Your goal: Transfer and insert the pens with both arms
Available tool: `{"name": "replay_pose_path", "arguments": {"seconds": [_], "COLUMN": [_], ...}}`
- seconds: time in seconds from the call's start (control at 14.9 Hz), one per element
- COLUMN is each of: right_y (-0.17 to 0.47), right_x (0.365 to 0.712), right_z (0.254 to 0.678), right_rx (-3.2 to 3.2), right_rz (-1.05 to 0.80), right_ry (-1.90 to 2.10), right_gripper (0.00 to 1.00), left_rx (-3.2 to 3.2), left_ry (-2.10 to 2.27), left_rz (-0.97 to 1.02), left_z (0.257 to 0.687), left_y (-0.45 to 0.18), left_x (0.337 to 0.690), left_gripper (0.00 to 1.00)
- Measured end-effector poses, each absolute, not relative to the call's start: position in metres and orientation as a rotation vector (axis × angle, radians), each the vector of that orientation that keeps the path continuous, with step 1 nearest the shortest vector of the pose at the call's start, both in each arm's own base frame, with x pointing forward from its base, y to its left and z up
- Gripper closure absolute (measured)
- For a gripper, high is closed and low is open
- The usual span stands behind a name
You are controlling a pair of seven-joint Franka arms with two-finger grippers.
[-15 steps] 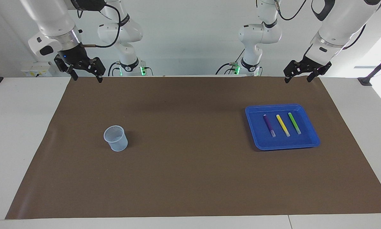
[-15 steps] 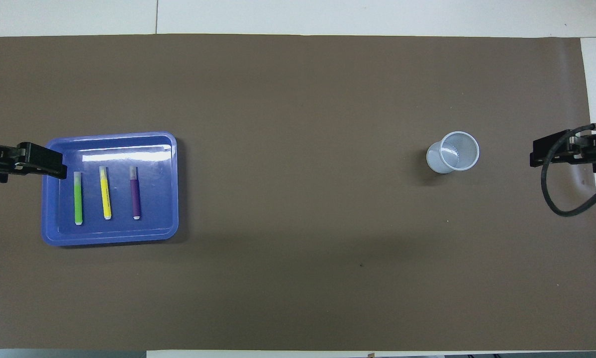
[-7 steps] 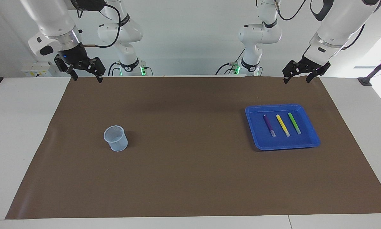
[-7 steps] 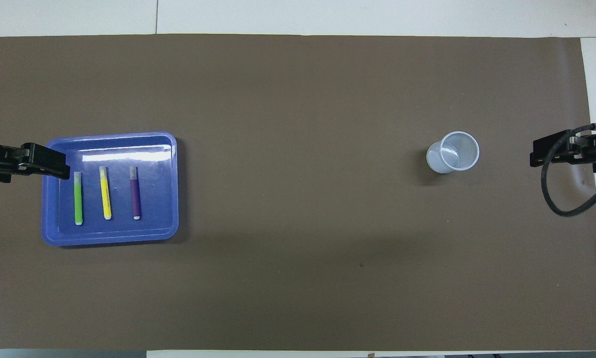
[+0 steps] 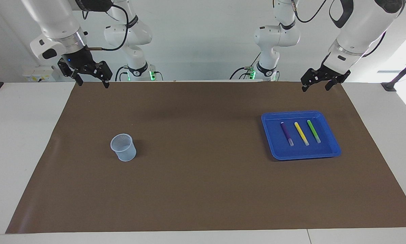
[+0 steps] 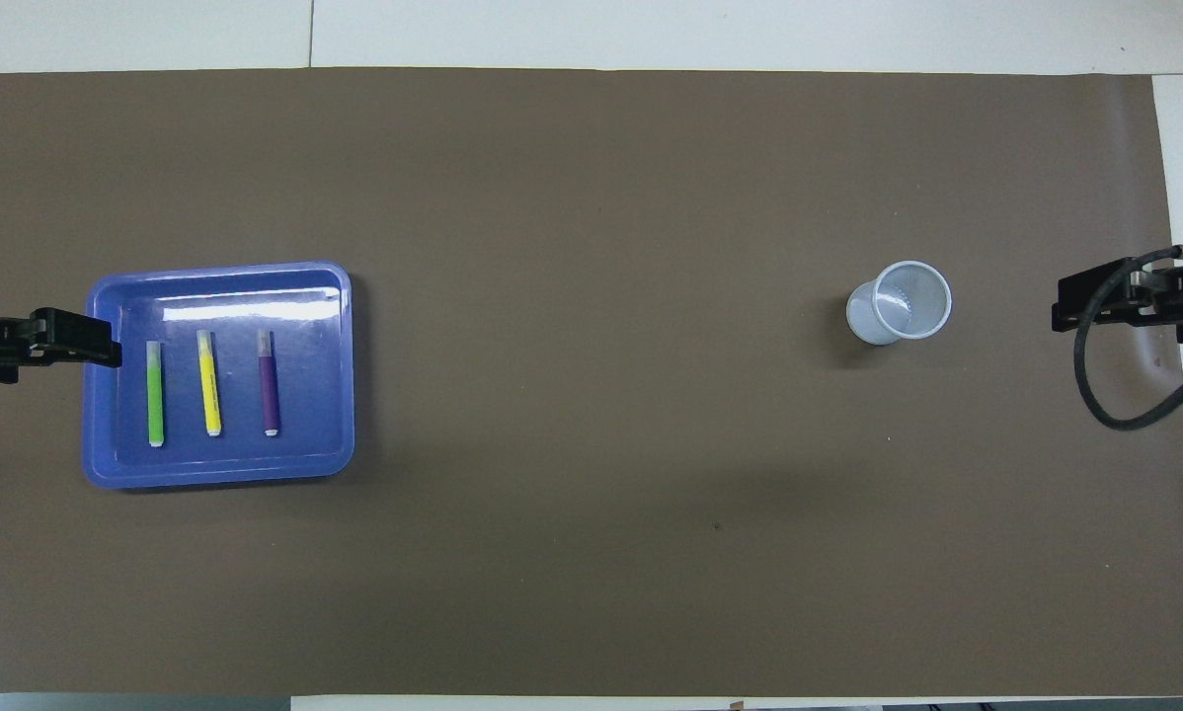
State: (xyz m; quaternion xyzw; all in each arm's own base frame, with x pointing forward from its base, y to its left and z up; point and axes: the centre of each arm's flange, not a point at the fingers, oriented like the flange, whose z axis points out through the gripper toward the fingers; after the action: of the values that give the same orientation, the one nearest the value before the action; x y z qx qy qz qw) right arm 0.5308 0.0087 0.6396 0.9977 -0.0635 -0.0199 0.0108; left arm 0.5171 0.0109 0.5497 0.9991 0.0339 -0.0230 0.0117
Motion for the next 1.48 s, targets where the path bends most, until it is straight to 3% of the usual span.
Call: {"name": "replay_pose_path", "arguments": {"seconds": [0.27, 0.74, 1.01, 1.07, 1.48], "right_y": [0.009, 0.009, 0.009, 0.009, 0.009], "right_x": [0.531, 0.531, 0.531, 0.531, 0.531], "right_z": [0.640, 0.640, 0.640, 0.640, 0.640], "right_rx": [3.113, 3.113, 3.113, 3.113, 3.113], "right_rz": [-0.062, -0.062, -0.062, -0.062, -0.062], "right_ry": [-0.198, -0.198, -0.198, -0.198, -0.198], "right_gripper": [0.00, 0.00, 0.00, 0.00, 0.00], "left_rx": [3.113, 3.123, 3.123, 3.123, 3.122], "left_ry": [0.095, 0.088, 0.079, 0.074, 0.058], "left_rz": [-0.069, -0.080, -0.108, -0.112, -0.116], "left_z": [0.473, 0.340, 0.315, 0.313, 0.311], "left_y": [0.060, 0.080, 0.081, 0.081, 0.084], "left_x": [0.516, 0.554, 0.557, 0.557, 0.557], "left_gripper": [0.00, 0.02, 0.10, 0.15, 0.25]}}
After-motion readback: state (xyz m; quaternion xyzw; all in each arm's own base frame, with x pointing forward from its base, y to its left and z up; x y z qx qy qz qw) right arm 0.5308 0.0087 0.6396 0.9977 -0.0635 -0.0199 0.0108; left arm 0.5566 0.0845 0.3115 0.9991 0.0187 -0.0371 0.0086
